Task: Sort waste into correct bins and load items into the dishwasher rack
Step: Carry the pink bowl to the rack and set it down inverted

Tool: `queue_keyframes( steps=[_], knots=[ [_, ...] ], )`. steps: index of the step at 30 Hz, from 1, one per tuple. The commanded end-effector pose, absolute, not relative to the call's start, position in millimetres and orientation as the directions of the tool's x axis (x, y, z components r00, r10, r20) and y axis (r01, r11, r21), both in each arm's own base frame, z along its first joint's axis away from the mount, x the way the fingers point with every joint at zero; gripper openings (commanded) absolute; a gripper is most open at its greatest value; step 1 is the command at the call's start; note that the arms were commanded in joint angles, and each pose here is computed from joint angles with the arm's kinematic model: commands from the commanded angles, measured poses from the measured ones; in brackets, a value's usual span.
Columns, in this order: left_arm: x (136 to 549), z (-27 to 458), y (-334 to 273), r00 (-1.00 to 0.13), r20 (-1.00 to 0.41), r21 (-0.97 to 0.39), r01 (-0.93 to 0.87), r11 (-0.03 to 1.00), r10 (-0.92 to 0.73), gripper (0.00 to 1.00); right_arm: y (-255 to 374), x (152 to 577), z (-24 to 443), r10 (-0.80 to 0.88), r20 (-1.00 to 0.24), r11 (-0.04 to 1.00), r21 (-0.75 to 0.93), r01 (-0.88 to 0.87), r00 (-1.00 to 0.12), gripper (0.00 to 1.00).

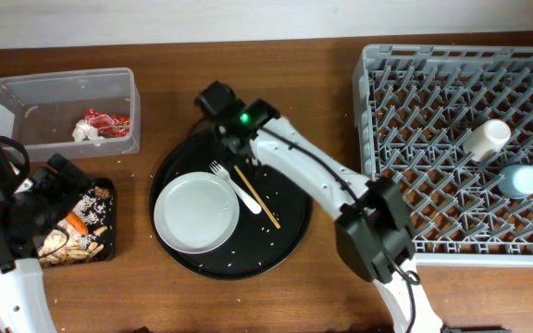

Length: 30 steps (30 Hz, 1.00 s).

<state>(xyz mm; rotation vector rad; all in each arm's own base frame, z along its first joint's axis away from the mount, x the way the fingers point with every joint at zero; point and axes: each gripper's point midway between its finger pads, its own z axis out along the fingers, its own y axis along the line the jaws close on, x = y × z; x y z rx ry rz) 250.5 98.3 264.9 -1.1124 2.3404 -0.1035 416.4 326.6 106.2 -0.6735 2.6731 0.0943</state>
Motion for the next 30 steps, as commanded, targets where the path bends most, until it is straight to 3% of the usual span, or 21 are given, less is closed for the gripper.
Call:
queue_keyframes(
  steps=[1,4,8,14,18,23,25,30],
  knots=[
    [250.4,264.1,98.0,-0.521,-0.439,-0.289,-0.689,0.664,-0.732,1.00,282.2,447.9,212.1,-0.275,-0.537,0.936,0.041,-0.350,-0.797,0.04],
    [250.4,264.1,98.0,-0.521,-0.439,-0.290,-0.690,0.664,-0.732,0.99,208.0,461.2,248.8,-0.123,-0.535,0.968,0.123,-0.221,-0.836,0.04],
    [250.4,264.1,98.0,-0.521,-0.439,-0.290,-0.690,0.664,-0.732,0.99,109.0,456.3,255.4,0.101,-0.401,0.952,0.304,-0.028,-0.910,0.04],
    [250.4,264.1,98.0,-0.521,-0.439,-0.290,-0.690,0.664,-0.732,0.99,-8.0,429.0,268.8,0.279,-0.268,0.786,0.615,0.059,-0.922,0.04],
    [250.4,264.1,98.0,-0.521,-0.439,-0.290,-0.690,0.664,-0.732,0.99,-29.4,397.9,294.3,0.278,-0.294,0.605,0.793,-0.071,-0.915,0.04],
    [250.4,264.1,98.0,-0.521,-0.439,-0.290,-0.690,0.664,-0.732,0.99,-24.6,388.5,258.5,0.273,-0.241,0.490,0.868,-0.081,-0.931,0.04],
    [250.4,264.1,98.0,-0.521,-0.439,-0.290,-0.690,0.664,-0.732,0.99,-16.3,388.2,243.5,0.303,-0.219,0.379,0.921,-0.094,-0.927,0.04],
    [250.4,264.1,98.0,-0.521,-0.439,-0.290,-0.690,0.664,-0.732,0.99,-14.4,391.0,224.8,0.320,-0.218,0.339,0.935,-0.104,-0.922,0.04]
  ],
)
